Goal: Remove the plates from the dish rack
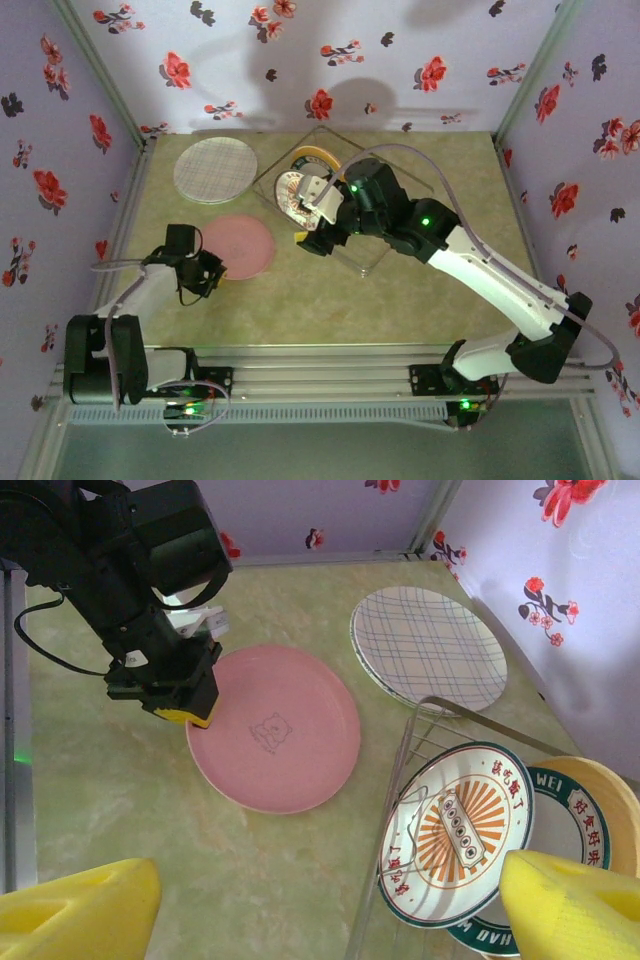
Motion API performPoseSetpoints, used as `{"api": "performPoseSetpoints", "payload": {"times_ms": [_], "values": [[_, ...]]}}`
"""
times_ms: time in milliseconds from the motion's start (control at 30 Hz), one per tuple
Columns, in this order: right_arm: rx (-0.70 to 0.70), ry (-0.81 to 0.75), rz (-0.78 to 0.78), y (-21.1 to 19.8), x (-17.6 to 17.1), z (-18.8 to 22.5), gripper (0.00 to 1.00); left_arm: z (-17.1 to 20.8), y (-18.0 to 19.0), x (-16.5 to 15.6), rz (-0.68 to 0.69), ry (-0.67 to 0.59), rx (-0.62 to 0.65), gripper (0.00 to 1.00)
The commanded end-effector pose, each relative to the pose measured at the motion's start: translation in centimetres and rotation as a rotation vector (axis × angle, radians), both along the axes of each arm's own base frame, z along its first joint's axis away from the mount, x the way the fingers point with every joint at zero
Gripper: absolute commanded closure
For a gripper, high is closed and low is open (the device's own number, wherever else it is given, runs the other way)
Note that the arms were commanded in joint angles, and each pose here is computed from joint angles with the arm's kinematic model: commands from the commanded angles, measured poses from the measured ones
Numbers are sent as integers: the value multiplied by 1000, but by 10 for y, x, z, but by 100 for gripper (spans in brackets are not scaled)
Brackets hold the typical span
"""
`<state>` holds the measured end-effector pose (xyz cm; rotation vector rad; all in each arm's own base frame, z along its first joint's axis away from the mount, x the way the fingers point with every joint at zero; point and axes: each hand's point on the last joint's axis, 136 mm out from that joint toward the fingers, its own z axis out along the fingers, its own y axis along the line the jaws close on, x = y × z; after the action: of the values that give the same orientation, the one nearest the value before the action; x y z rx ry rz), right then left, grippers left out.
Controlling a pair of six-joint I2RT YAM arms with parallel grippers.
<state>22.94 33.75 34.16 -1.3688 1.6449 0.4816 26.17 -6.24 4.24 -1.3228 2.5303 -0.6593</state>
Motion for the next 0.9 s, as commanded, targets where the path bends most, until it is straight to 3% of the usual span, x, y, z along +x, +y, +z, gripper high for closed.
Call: {"api": "performPoseSetpoints", "payload": {"times_ms": [0, 233, 500, 867], "values": [[14, -22, -2, 4, 1, 11, 11, -1, -5, 6, -38, -27, -27, 97], [12, -19, -7, 5, 2, 10, 11, -6, -8, 9, -70, -5, -32, 90], [4, -35, -32, 3, 6, 10, 11, 3, -8, 11, -108, -2, -17, 63], [-27, -109, -129, -2, 28, 15, 10, 26, -5, 13, -126, -21, 18, 43]]}}
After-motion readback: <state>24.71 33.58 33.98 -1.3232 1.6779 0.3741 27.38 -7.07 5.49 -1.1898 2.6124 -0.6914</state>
